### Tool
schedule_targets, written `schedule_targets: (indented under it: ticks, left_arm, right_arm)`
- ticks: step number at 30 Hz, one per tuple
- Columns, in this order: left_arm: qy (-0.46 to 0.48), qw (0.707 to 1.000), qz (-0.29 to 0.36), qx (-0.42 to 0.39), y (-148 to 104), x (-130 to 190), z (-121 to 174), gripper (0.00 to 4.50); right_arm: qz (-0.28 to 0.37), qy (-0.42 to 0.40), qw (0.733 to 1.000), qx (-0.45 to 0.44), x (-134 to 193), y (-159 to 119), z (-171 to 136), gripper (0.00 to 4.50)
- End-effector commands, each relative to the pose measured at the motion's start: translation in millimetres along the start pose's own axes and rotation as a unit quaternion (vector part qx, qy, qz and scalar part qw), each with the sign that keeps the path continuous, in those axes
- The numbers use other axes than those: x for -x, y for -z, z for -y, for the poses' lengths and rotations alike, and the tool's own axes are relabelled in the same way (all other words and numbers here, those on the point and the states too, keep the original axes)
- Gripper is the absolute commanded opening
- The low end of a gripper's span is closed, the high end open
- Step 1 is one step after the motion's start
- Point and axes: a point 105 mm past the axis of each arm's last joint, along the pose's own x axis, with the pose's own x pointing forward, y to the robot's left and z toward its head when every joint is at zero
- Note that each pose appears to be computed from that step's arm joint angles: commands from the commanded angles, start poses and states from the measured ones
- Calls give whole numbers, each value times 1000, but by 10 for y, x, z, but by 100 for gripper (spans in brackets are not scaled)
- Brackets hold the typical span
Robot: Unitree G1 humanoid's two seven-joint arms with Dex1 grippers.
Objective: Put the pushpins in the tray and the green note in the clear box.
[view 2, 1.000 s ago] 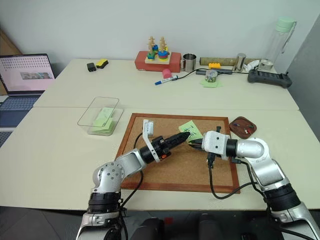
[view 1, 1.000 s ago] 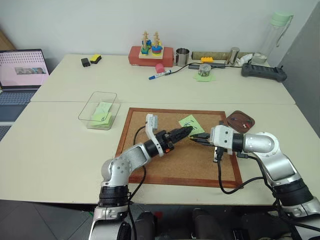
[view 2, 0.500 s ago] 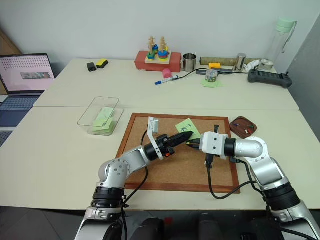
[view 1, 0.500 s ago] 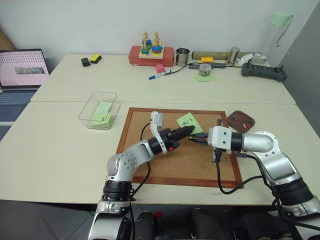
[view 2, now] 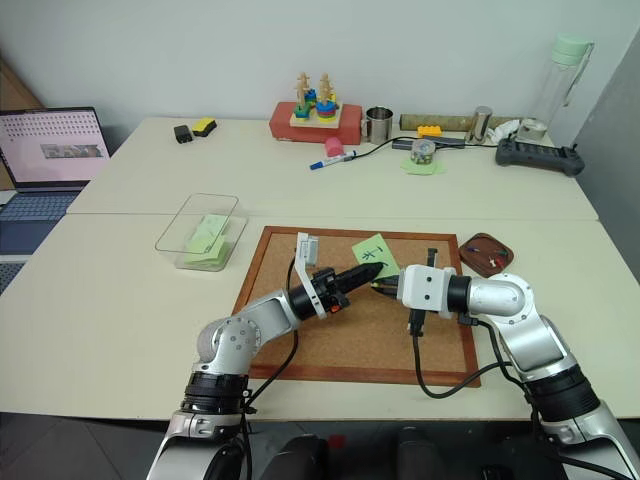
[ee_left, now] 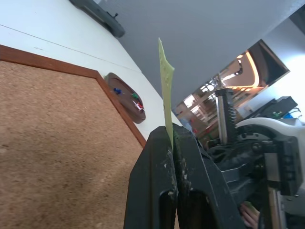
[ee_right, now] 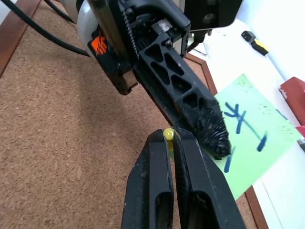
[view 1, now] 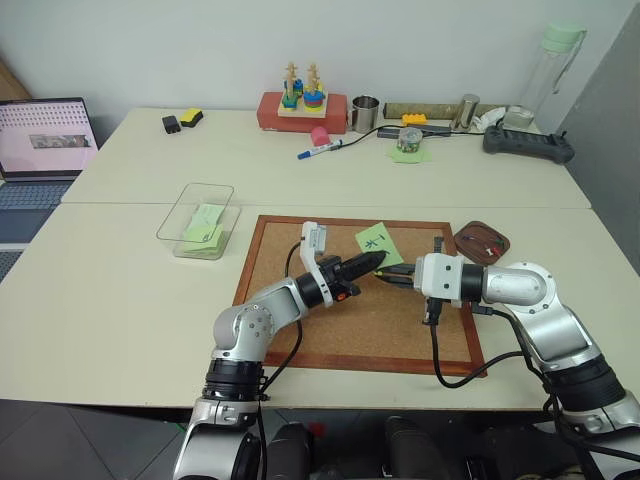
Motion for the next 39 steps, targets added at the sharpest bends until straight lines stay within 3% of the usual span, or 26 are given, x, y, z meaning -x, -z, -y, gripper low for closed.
schedule_targets:
  ticks: [1, 6, 9, 13, 16, 19, 25, 31, 39]
  left_arm:
    - [-15, 1000, 17, -17, -71, -42, -38, 6]
    - [-18, 999, 23, -21, -90, -77, -56, 6]
    - [-17, 999, 30, -28, -125, -86, -38, 6]
    - [-8, 998, 46, -40, -224, -54, 32, 6]
    - [-2, 996, 55, -66, -314, 16, 121, 6]
    - [-4, 995, 58, -83, -347, 69, 158, 6]
    - [-7, 994, 54, -97, -311, 107, 189, 6]
    - [-10, 994, 53, -98, -263, 109, 198, 6]
    - [-11, 994, 51, -99, -260, 109, 183, 0]
  right_arm:
    - [32, 36, 999, 14, 138, -224, 160, 0]
    - [32, 68, 997, -13, 288, -271, 253, 0]
    - [6, 112, 992, -48, 437, -141, 371, 0]
    - [-50, 200, 972, -110, 677, 194, 593, 0]
    - [-128, 300, 932, -157, 982, 648, 816, 0]
    - [-163, 351, 899, -206, 1161, 945, 913, 0]
    - [-196, 364, 868, -274, 1241, 1298, 906, 0]
    - [-202, 357, 859, -306, 1197, 1438, 859, 0]
    - [-199, 352, 856, -322, 1158, 1463, 831, 160]
